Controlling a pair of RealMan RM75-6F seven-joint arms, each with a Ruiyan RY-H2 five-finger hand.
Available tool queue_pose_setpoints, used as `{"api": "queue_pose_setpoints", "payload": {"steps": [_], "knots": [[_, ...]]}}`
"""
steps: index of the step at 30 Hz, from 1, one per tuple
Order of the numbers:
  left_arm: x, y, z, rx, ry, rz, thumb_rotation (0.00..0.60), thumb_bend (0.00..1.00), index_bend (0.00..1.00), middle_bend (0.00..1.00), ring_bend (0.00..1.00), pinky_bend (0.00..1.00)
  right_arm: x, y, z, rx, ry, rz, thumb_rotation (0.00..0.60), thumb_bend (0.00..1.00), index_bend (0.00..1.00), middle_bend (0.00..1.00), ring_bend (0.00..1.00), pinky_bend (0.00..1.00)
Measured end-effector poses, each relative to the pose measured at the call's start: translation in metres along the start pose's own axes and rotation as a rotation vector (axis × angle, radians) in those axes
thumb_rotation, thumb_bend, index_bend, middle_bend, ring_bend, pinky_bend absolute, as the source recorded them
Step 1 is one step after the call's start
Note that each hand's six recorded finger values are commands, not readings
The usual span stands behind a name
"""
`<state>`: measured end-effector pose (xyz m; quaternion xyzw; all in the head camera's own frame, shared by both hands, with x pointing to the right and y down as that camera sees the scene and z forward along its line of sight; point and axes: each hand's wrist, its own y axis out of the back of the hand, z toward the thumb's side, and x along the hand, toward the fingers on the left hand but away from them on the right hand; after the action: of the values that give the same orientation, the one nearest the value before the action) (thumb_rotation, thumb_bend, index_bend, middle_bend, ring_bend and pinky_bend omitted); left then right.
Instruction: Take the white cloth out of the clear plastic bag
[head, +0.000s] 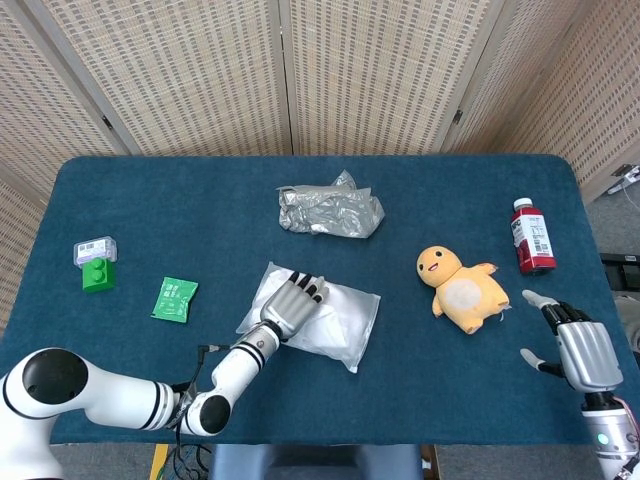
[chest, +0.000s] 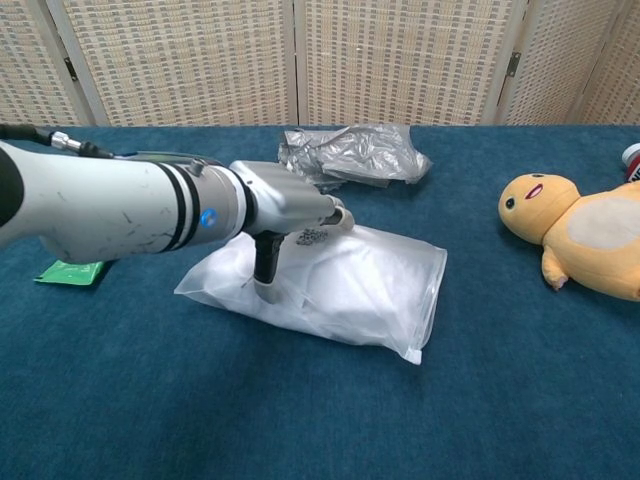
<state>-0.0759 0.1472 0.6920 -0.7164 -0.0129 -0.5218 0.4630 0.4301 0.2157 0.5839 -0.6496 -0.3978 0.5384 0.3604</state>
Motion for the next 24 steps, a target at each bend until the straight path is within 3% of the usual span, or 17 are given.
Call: {"api": "queue_pose_setpoints", "payload": {"steps": [10,16,24], "knots": [[0.007,-0.005,0.006,-0.089,-0.011,-0.005,0.600,0.00,0.00,0.00,0.00,0.22,-0.002,-0.005,0.003,-0.002,0.006,0.014,0.600,0.00,0.20,0.31,0.28,0.44],[0.012,-0.006,0.007,-0.104,0.004,0.022,0.600,0.00,0.00,0.01,0.09,0.32,-0.003,-0.007,0.004,-0.003,0.007,0.019,0.600,0.00,0.20,0.32,0.28,0.44],[0.015,-0.009,0.007,-0.073,0.038,0.047,0.600,0.00,0.01,0.17,0.22,0.43,-0.003,-0.010,0.004,-0.005,0.008,0.027,0.600,0.00,0.20,0.33,0.28,0.44]]}}
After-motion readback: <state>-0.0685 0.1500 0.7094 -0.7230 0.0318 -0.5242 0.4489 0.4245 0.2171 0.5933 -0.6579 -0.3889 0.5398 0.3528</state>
